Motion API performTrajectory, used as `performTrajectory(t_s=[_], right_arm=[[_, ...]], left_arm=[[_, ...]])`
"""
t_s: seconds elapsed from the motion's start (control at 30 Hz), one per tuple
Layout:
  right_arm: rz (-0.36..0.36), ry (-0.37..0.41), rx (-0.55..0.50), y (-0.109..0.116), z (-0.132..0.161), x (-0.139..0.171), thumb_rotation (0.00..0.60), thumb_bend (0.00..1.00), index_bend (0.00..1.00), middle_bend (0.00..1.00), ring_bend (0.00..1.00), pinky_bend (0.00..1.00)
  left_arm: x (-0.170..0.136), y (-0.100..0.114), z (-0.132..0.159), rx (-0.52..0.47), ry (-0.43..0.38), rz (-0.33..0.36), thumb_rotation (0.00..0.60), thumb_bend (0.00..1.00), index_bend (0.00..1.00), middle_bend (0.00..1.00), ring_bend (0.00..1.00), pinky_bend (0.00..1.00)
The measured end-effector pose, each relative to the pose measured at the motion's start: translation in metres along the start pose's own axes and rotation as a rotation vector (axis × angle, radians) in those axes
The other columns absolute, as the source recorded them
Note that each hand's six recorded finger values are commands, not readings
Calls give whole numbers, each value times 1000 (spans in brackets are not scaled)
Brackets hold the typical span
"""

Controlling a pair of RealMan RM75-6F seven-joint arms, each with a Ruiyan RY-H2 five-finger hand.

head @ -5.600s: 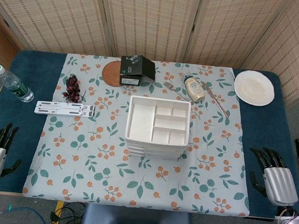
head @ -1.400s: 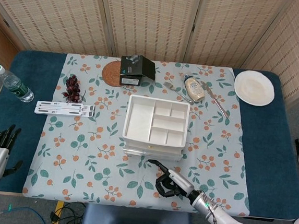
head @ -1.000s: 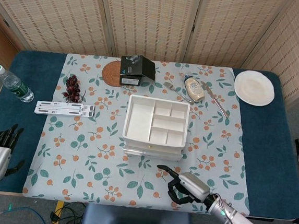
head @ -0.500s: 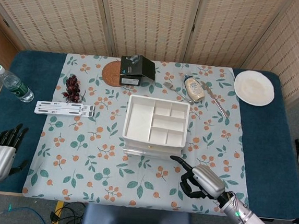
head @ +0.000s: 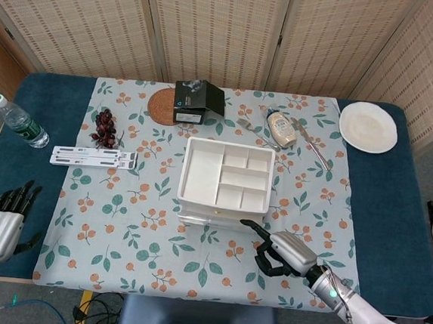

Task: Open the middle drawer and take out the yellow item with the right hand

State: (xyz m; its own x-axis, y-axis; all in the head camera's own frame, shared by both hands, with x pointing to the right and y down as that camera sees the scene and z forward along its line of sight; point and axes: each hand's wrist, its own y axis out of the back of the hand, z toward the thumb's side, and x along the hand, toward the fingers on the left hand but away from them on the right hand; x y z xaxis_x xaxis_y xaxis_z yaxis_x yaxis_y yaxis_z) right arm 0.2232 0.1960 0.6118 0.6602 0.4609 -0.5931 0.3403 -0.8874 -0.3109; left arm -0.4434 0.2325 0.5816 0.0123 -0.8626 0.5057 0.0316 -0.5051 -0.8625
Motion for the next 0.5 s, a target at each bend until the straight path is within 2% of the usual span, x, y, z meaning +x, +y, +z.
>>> performTrajectory(t_s=[0.13, 0.5], right_arm=[[14, -13, 14, 0, -1, -3, 600, 595, 7, 796, 981, 1000], [39, 0, 21, -6, 2, 2, 600, 597, 167, 801, 985, 1000]], left_arm=[[0, 1, 0, -1, -1, 1, 600, 257, 0, 0, 91, 112], [0, 1, 2, -1, -6, 1, 600, 257, 0, 0, 91, 112]])
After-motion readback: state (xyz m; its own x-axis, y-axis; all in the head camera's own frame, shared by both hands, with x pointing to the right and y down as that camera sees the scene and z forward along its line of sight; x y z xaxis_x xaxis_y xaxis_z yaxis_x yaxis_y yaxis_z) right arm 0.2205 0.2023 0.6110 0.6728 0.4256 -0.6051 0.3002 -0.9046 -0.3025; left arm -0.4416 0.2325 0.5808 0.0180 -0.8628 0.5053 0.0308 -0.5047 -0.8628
